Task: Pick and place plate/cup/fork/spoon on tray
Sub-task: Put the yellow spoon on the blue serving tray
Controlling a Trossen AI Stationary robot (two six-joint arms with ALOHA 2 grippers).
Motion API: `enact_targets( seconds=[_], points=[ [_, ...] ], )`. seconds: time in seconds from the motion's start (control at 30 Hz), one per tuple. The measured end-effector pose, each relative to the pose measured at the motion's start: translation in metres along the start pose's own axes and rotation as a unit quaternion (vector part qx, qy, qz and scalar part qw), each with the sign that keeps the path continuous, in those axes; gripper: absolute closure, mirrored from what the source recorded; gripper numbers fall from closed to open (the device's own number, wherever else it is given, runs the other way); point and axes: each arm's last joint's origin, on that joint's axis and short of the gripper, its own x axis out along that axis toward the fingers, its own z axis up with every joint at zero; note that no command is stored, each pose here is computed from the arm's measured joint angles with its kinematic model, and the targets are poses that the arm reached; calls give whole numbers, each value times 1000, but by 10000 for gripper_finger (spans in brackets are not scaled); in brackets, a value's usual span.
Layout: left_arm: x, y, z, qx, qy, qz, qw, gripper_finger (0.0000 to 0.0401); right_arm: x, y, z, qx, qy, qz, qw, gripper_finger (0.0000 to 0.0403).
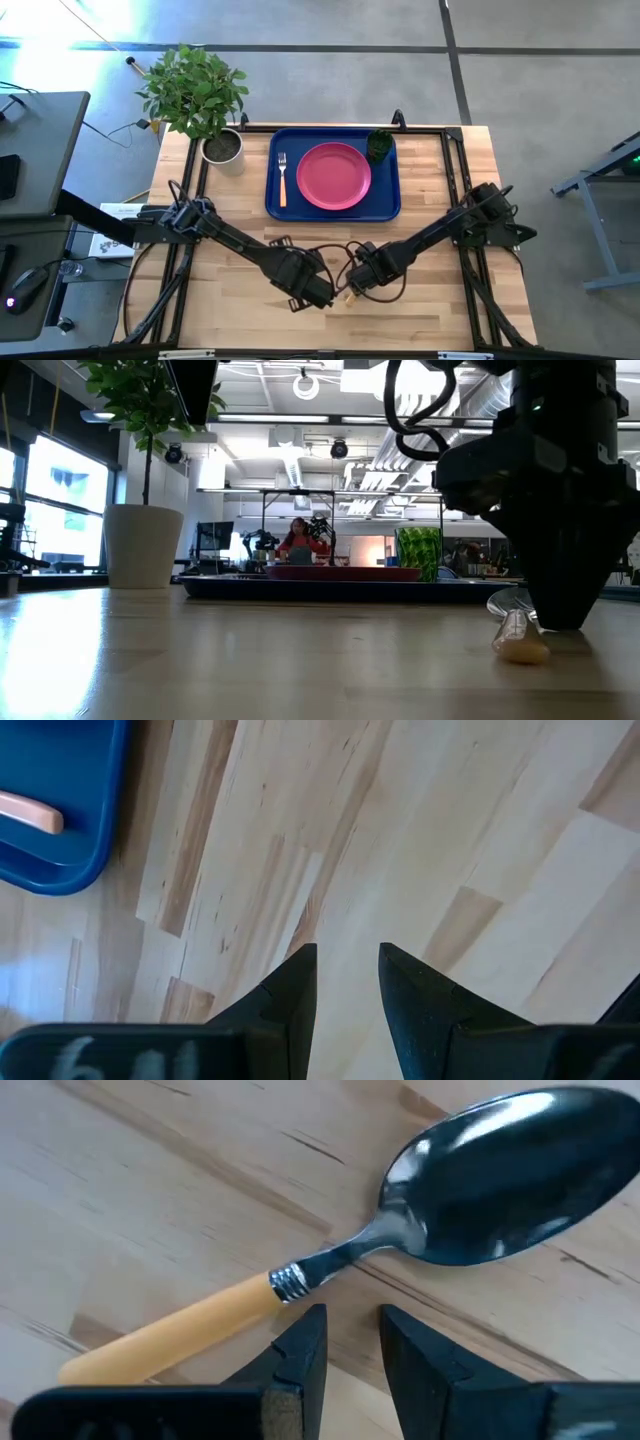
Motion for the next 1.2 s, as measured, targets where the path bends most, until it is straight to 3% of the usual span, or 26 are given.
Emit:
enact_targets(
  seconds=[0.33, 0.93, 1.2],
  points=[
    [0, 1, 0, 8, 0, 0, 1000, 302, 0, -1, 17, 11, -5, 2, 1000, 316],
    [2, 9, 9, 20, -3, 6, 1000, 302, 0, -3, 40, -19, -19, 10, 1000, 316],
    [2, 7, 8, 22, 1, 1, 1000, 302, -13, -2, 31, -26, -9, 29, 999, 316]
  ],
)
